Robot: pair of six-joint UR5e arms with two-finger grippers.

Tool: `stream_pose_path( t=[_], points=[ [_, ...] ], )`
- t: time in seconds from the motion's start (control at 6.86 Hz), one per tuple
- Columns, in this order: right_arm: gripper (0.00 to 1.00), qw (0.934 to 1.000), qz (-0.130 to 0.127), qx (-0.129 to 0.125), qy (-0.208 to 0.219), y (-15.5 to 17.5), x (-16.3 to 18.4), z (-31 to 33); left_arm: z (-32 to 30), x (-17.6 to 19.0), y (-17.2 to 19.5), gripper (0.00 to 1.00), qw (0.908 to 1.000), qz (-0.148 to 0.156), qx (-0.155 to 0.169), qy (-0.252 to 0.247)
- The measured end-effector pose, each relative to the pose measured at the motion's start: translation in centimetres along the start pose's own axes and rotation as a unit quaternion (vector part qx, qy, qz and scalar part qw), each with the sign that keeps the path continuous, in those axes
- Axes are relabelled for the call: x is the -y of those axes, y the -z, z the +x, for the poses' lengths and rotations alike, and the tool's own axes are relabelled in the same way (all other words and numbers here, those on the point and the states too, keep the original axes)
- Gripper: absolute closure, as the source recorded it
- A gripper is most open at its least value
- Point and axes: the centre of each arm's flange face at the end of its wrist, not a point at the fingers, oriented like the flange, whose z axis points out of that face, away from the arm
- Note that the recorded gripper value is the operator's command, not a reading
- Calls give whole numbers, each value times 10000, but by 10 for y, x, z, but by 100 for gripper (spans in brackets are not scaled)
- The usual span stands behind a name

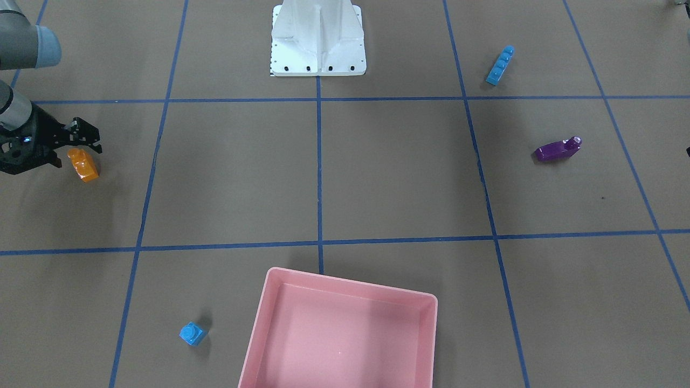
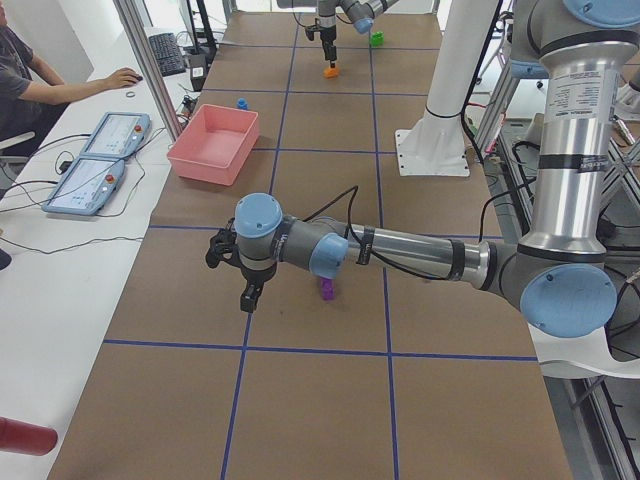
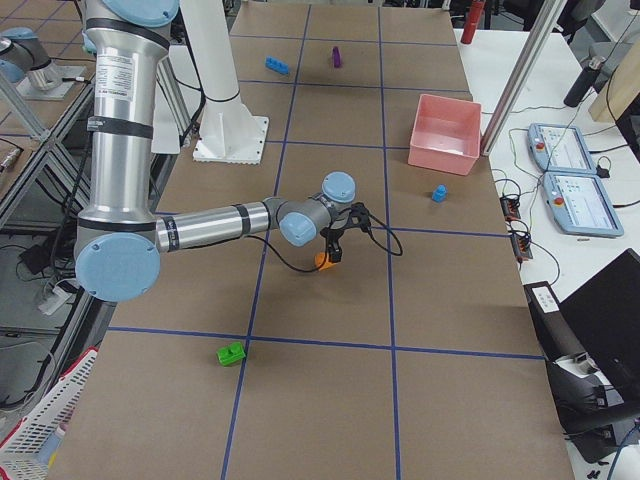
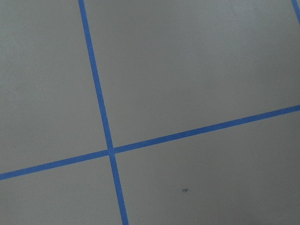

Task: Put all blocks into box

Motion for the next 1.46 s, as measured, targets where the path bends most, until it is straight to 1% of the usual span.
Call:
stream_pose_path(
  t=[0.15,0.29,0.44,0.58,0.73,0.87,1.02,1.17,1.46],
  points=[
    [0,10000,-9,54,-49,4,1,3,-1,-1,-1,0,10000,-7,0,5],
    [0,10000,-44,-62,12,-5,-1,-1,-1,-1,-1,0,10000,-11,0,6],
    [0,9995,-110,-275,101,-20,-4,-7,-1,-1,-1,0,10000,-12,0,7],
    [0,9987,-197,-436,159,-32,-7,-12,-1,-1,-1,0,10000,-12,1,9],
    [0,9980,-260,-542,215,-41,-9,-16,-1,-2,-1,0,10000,-12,0,12],
    [27,9972,-292,-624,273,-47,-11,-19,-2,-3,-1,0,10000,-14,-2,16],
    [95,9967,-304,-686,300,-51,-12,-20,-2,-4,-1,0,10000,-18,-4,20],
    [100,9966,-288,-718,294,-51,-12,-19,-2,-4,-1,0,10000,-18,-4,19],
    [100,9967,-214,-734,259,-43,-10,-14,-2,-4,-1,0,10000,-18,-5,16]
  ],
)
